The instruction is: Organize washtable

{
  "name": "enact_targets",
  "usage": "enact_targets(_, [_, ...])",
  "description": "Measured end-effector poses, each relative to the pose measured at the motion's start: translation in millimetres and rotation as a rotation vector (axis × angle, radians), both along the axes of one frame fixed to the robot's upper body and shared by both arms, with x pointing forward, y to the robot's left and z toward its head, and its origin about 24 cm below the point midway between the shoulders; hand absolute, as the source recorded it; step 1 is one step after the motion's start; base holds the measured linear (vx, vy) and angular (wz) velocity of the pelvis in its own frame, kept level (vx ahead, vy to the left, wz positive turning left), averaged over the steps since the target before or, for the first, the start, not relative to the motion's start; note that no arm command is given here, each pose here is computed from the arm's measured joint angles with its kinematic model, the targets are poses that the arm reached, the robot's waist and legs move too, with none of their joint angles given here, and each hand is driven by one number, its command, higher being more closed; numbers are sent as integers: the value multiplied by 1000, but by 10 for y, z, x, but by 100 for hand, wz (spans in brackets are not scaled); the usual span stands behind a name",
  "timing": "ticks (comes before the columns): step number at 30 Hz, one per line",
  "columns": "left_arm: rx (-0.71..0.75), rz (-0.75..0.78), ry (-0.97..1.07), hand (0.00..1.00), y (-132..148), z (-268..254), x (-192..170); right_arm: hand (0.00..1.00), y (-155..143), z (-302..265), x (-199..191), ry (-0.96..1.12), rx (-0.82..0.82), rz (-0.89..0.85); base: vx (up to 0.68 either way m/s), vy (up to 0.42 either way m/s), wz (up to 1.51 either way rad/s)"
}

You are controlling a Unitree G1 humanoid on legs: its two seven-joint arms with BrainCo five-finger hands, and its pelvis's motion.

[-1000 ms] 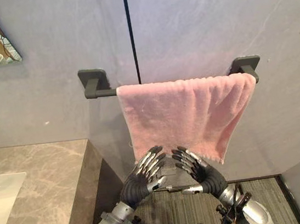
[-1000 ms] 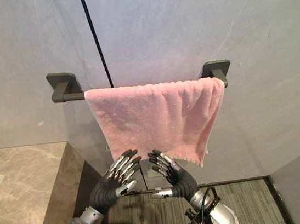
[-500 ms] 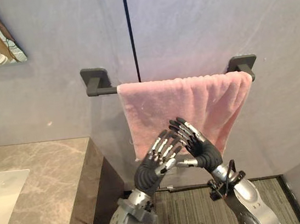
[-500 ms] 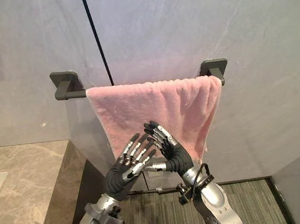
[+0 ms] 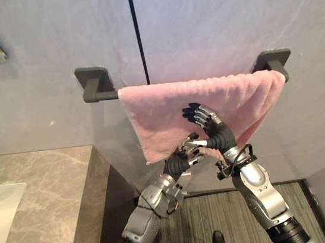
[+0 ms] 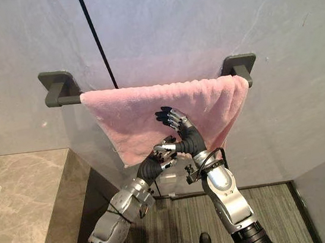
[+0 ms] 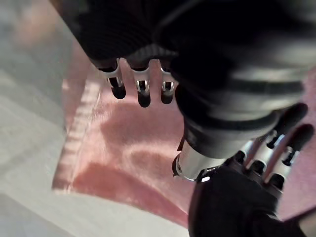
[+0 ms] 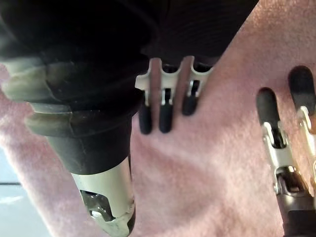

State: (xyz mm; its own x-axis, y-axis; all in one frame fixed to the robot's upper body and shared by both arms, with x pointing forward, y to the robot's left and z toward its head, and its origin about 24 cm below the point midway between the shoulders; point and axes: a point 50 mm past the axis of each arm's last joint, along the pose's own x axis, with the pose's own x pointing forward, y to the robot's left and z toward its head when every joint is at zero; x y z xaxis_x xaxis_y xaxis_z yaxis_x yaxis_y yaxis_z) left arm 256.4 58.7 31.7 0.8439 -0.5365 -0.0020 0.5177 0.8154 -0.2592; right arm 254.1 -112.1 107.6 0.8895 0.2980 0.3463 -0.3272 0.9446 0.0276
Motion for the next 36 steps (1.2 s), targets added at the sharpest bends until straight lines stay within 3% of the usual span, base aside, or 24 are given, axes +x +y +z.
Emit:
enact_targets(8, [127,277,-24,0,266,9,403,0,-83,32,26,-9,31,-75,-89,-20,2])
enact_targets(13, [113,442,2,0,403,3,463,0,-107,30,14,-13,62,-123,-87,-14,-1])
enact_targets(22, [76,537,58,0,541,-96,420,0,-161,-165,-89,62,66,-138,-8,0,0])
enact_targets(28, [114,588,150,0,759,-395,166,0,-300,-717,-197,294,43,-200,-24,-4,2])
enact_targets(36, [377,598,444,0,1134,-1189,-594,0,-582,-1896,-771,854,-101,-337,-34,-15,-2])
